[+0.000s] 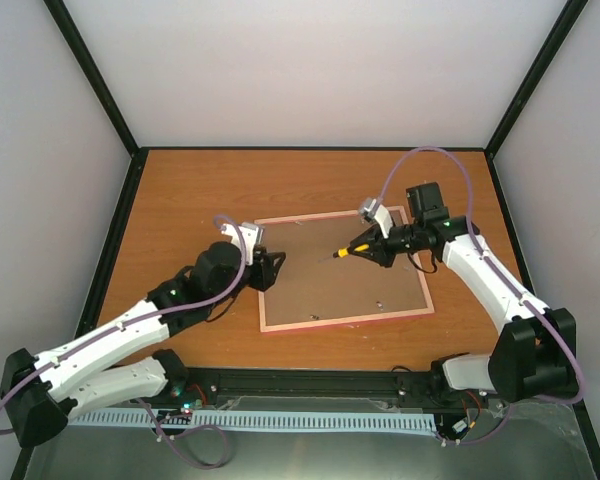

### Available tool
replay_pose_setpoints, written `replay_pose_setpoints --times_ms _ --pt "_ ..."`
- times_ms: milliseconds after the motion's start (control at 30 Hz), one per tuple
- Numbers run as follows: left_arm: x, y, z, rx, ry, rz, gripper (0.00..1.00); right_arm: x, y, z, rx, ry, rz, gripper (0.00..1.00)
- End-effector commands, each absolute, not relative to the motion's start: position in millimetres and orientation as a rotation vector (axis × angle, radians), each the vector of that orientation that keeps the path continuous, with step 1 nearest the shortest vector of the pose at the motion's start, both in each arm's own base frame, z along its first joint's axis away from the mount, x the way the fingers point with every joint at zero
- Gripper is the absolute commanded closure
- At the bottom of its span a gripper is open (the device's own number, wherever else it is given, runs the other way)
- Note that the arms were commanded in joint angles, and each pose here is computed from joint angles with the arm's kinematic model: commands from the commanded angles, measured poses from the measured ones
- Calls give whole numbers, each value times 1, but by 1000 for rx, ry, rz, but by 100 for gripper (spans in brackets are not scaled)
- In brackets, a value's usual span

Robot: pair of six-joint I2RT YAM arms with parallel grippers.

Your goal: Take the photo out of the frame

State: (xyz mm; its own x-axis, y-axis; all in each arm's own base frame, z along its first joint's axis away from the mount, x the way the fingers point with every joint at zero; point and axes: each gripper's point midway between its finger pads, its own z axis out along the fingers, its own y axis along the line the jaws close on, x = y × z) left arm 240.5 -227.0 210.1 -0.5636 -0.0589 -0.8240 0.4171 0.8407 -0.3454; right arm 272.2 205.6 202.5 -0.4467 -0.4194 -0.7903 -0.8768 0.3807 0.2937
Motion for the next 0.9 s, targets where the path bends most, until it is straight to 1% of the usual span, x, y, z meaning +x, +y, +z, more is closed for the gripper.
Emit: replay_pose_setpoints --times_ms 0,100,300,533,667,767,867 --pt "218 -264 236 777 1936 -670 52 225 227 219 -1313 1860 1202 96" --pt "190 -294 237 1053 1904 -776 54 212 233 225 -1355 1808 1236 96" --pt "171 -322 224 1263 1903 -814 57 198 241 229 -1389 1756 1303 95" --pt "172 -333 210 1308 1909 -827 63 191 242 228 -1418 1736 1311 94" --pt "174 -337 210 1306 1896 -832 68 187 242 229 -1429 1721 1327 91" --pt "172 -342 207 1318 1895 -863 72 187 242 229 -1425 1725 1334 91" --pt "171 -346 204 1325 1898 -876 74 187 242 229 -1426 1725 1336 91"
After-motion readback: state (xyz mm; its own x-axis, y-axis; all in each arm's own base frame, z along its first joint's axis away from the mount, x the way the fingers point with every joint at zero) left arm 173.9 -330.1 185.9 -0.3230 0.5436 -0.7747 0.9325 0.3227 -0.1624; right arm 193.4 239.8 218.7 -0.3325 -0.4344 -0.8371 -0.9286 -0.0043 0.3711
